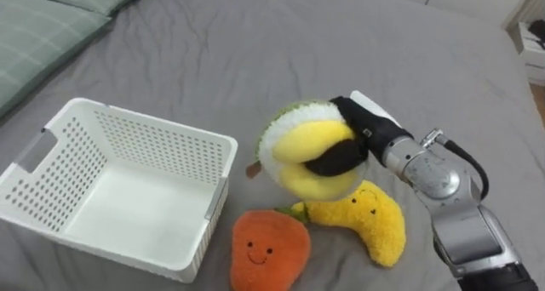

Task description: Collect toys from the bed

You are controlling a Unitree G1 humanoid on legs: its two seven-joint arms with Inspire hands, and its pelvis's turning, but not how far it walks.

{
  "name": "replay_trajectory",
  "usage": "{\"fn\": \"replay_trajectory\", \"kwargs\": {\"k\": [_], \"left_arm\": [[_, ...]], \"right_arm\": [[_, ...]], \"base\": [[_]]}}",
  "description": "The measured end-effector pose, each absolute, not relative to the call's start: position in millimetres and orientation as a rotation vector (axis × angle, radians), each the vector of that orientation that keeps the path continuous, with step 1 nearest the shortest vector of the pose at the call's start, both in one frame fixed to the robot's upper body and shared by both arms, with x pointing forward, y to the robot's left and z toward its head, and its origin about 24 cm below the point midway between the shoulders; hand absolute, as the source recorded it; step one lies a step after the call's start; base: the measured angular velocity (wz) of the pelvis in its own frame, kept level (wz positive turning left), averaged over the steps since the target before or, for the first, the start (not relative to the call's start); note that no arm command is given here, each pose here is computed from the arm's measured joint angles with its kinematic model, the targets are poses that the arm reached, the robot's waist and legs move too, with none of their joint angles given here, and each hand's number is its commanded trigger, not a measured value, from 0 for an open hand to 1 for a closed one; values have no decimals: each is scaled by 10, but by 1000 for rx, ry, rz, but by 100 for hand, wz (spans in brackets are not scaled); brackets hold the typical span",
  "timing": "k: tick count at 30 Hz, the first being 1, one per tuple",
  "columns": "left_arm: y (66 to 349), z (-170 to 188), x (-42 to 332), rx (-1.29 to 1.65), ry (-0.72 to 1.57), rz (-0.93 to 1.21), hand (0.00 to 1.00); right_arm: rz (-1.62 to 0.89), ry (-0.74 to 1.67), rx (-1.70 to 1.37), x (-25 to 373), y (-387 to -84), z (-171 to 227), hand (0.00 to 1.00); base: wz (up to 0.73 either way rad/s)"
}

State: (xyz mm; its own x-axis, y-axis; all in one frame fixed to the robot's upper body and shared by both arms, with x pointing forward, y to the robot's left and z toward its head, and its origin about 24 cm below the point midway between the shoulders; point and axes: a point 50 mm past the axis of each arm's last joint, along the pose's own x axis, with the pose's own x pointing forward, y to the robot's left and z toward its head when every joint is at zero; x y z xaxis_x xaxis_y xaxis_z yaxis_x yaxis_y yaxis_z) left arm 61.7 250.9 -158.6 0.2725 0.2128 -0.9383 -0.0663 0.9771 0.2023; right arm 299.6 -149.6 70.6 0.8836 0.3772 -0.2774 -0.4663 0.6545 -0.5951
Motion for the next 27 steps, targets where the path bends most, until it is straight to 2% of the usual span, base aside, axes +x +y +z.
{"fn": "replay_trajectory", "kwargs": {"k": [5,11,12,13,14,15,16,17,18,27], "left_arm": [[2501,-1578,628,122,1282,195,0],[2505,-1566,630,141,1305,184,0],[2506,-1566,629,153,1311,178,0],[2507,-1567,626,158,1314,176,0],[2504,-1570,613,159,1323,174,0],[2506,-1571,605,160,1329,174,0],[2509,-1571,600,161,1332,175,0],[2519,-1570,589,163,1335,177,0],[2520,-1571,580,168,1340,175,0],[2482,-1562,647,195,1342,152,0]], "right_arm": [[511,107,-744,3055,-1366,780,88],[522,155,-740,3044,-1327,723,86],[520,159,-740,3045,-1329,722,83],[519,160,-739,3049,-1328,726,80],[517,154,-741,3063,-1323,747,69],[515,145,-744,3086,-1314,777,62],[514,143,-746,3102,-1312,789,40],[510,143,-748,3133,-1313,801,9],[505,140,-752,3164,-1310,820,0],[482,54,-753,3299,-1091,1017,0]], "base": [[31],[34],[32],[30],[28],[23],[21],[19],[19],[5]]}}
